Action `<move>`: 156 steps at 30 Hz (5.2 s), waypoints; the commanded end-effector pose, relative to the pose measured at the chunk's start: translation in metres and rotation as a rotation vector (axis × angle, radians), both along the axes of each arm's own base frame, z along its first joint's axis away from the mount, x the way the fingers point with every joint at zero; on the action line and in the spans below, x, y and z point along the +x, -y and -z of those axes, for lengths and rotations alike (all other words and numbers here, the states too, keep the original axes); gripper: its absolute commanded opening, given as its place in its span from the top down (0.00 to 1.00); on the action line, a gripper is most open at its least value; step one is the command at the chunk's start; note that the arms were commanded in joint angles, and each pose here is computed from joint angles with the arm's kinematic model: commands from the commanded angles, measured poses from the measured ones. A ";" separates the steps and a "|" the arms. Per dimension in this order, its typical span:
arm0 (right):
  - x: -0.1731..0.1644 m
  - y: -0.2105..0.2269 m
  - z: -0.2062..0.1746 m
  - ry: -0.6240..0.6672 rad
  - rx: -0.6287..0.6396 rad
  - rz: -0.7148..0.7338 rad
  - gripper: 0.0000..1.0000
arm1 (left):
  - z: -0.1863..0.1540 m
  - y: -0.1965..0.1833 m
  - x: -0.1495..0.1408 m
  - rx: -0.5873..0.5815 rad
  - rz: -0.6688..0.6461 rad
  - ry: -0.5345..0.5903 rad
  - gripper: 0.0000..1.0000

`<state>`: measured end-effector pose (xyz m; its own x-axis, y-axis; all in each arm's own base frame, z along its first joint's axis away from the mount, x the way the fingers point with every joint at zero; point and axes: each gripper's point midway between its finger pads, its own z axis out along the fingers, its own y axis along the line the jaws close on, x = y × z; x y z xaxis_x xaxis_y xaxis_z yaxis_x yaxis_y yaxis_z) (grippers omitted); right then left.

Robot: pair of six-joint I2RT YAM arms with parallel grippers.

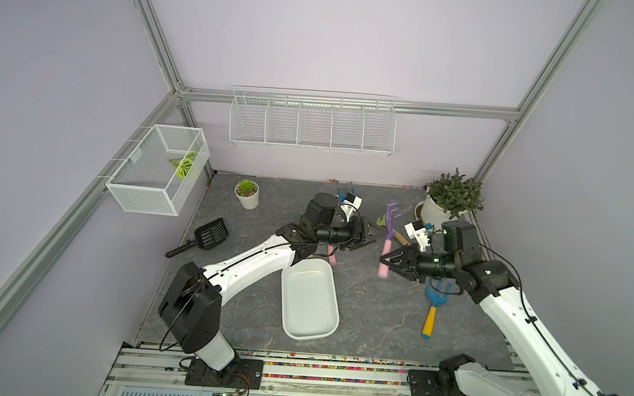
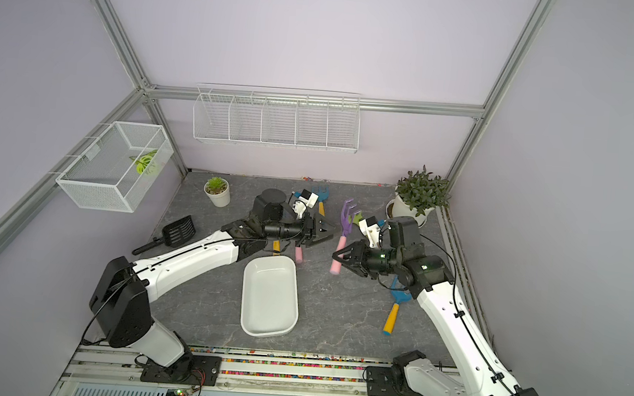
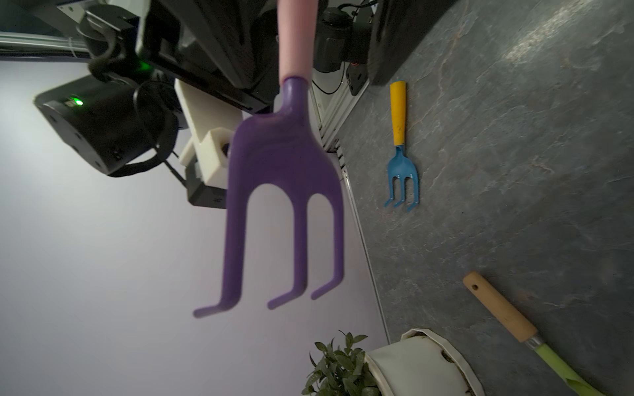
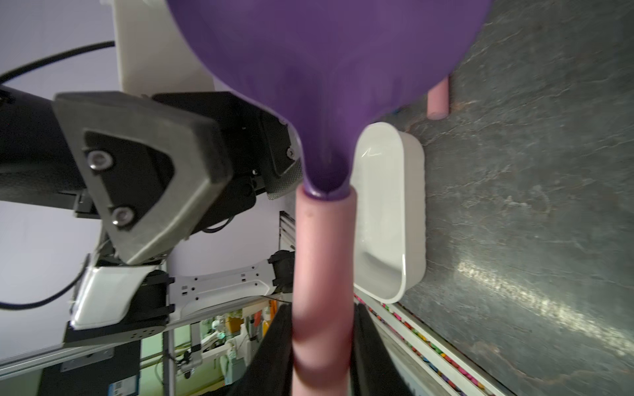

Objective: Put the rake into the storage box
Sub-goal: Pick up the rake at the center of the board, then place the rake in the storage box.

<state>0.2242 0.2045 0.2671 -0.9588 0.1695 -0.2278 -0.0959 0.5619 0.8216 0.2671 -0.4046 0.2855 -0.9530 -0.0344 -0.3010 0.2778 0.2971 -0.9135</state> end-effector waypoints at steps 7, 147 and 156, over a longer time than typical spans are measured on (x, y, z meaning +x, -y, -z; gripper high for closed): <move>-0.017 0.008 0.036 0.002 -0.331 -0.082 1.00 | -0.012 -0.017 0.002 0.108 -0.052 0.093 0.42; 0.006 0.011 0.043 0.130 -0.311 0.074 0.32 | 0.195 -0.179 -0.033 0.470 -0.250 -0.230 1.00; 0.009 0.007 0.041 0.147 -0.299 0.058 0.30 | 0.219 -0.195 -0.033 0.615 -0.280 -0.284 0.76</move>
<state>0.2287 0.1937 0.2225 -0.9079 0.1366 -0.3962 -0.1376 0.7958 0.5897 0.2290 -0.2167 0.0670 -0.9790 -0.1917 -0.0692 -0.1055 0.7670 -0.6329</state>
